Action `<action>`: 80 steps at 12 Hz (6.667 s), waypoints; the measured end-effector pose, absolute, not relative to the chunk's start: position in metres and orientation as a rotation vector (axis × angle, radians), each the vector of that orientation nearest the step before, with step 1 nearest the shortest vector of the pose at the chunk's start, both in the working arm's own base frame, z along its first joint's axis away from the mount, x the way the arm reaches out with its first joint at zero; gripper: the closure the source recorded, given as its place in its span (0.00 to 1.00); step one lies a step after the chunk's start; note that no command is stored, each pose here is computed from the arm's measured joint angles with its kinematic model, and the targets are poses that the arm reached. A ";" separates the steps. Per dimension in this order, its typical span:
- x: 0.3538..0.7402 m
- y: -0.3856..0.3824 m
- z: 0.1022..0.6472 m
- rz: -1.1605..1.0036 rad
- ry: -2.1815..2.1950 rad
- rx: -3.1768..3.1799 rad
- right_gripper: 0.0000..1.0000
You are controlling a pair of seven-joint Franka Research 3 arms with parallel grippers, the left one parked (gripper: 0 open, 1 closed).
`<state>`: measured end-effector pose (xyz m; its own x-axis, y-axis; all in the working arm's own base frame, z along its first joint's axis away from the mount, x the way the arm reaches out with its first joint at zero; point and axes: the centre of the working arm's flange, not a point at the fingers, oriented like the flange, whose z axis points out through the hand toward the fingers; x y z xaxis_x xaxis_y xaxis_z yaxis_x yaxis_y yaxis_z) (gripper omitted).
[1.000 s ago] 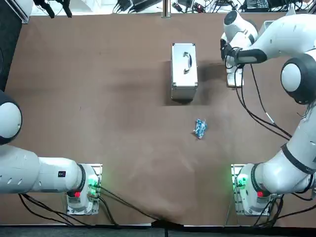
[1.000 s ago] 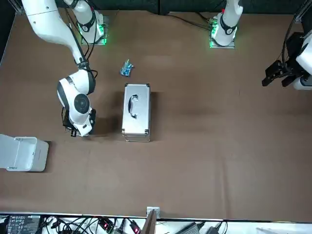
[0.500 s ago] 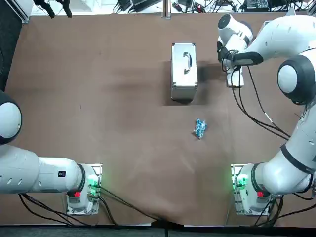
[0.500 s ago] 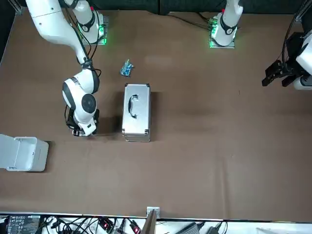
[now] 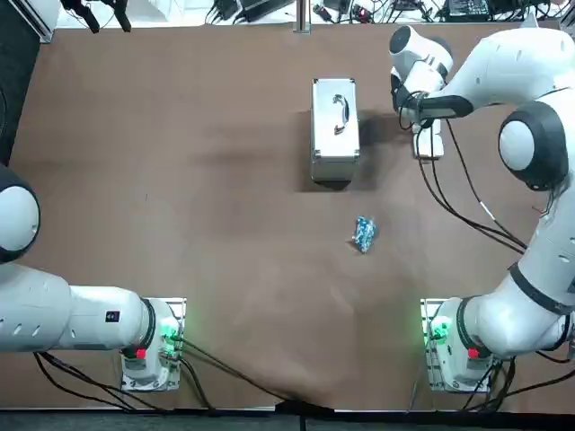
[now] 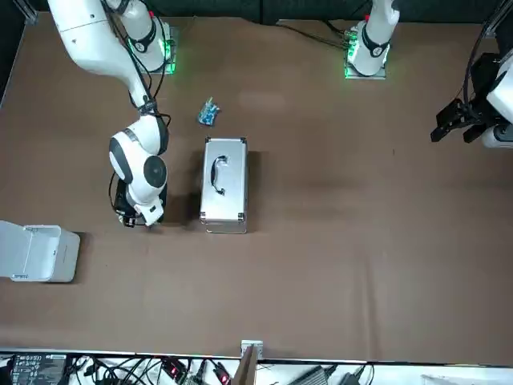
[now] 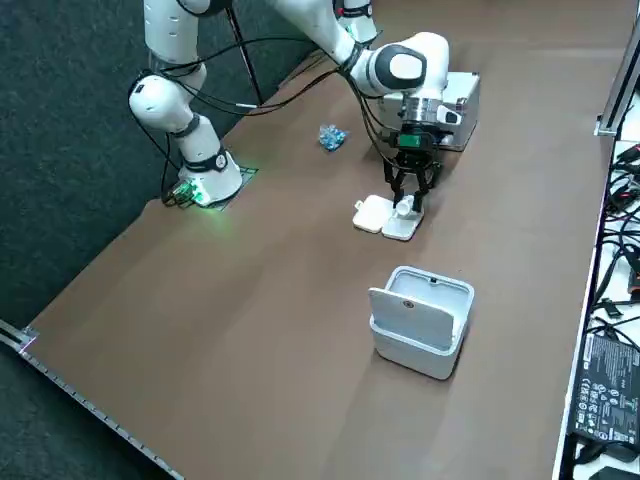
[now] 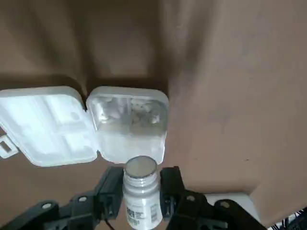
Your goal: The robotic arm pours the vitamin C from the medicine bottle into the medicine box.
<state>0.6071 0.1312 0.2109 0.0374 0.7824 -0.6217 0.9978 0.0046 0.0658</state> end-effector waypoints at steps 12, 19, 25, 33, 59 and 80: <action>0.610 0.125 0.193 -0.661 1.758 1.677 0.57; 0.604 0.125 0.185 -0.678 1.759 1.654 0.57; 0.611 0.121 0.197 -0.622 1.712 1.886 0.57; 0.628 0.086 0.288 -0.423 1.830 2.240 0.57; 0.542 -0.188 0.277 1.032 2.088 2.755 0.57; 0.453 -0.257 0.104 1.839 1.756 2.804 0.57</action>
